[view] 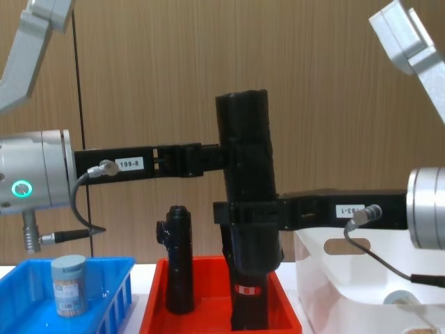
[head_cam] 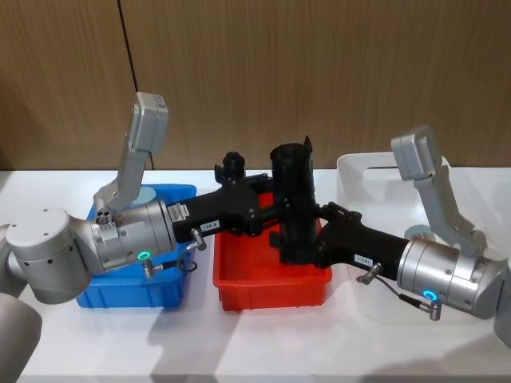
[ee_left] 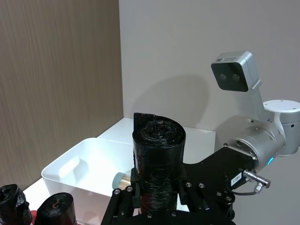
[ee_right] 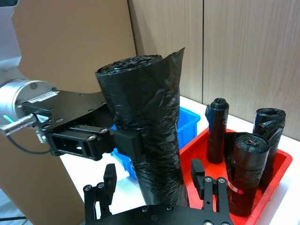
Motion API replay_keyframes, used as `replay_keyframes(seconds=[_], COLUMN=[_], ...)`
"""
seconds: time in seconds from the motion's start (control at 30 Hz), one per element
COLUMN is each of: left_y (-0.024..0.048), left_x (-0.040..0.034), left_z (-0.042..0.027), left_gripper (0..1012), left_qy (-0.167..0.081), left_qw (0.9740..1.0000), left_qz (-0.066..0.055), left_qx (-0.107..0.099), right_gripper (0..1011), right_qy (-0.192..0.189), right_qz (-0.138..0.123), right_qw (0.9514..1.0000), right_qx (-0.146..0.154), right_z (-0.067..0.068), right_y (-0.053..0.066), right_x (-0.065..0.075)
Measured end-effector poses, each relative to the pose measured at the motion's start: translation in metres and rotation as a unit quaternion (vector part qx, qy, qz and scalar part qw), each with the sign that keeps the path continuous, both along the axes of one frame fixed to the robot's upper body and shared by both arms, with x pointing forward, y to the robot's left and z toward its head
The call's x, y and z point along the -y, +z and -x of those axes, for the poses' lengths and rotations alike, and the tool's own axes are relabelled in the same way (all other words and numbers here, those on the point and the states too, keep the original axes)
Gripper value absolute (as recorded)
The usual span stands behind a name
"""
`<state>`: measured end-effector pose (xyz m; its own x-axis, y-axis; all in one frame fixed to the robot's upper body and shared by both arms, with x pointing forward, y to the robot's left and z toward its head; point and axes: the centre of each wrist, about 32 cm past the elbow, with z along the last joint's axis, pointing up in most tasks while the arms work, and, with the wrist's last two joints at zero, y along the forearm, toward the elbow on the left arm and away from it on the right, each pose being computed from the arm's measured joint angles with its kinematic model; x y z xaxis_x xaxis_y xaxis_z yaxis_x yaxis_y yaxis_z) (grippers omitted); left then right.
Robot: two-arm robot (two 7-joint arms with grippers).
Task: Pick the cotton swabs from the blue box and place them into the white box.
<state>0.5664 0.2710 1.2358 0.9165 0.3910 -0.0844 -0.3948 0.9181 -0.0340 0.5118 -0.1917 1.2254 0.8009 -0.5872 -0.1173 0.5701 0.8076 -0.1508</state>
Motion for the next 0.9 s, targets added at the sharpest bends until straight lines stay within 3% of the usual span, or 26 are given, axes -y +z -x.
replay_keyframes(seconds=[0.17,0.37,0.43,0.63,0.9], left_y=[0.0,0.0,0.0,0.0,0.0], left_x=[0.0,0.0,0.0,0.0,0.0], left_z=[0.0,0.0,0.0,0.0,0.0], left_gripper=[450,450,450,450,450], left_qy=[0.0,0.0,0.0,0.0,0.0], left_qw=[1.0,1.0,1.0,1.0,1.0], left_qz=[0.0,0.0,0.0,0.0,0.0], left_qx=[0.0,0.0,0.0,0.0,0.0], right_gripper=[929,762,662,521,472], right_qy=[-0.005,-0.008,-0.008,-0.007,-0.005], right_qz=[0.001,0.002,0.002,0.002,0.003], right_qw=[1.0,0.9999,0.9999,0.9999,0.9999], right_qx=[0.004,0.007,0.007,0.009,0.01], right_z=[-0.0043,-0.0073,-0.0083,-0.0098,-0.0106], right_y=[-0.0006,-0.001,-0.0011,-0.001,-0.0006], right_x=[-0.0015,-0.0018,-0.0018,-0.0019,-0.0016])
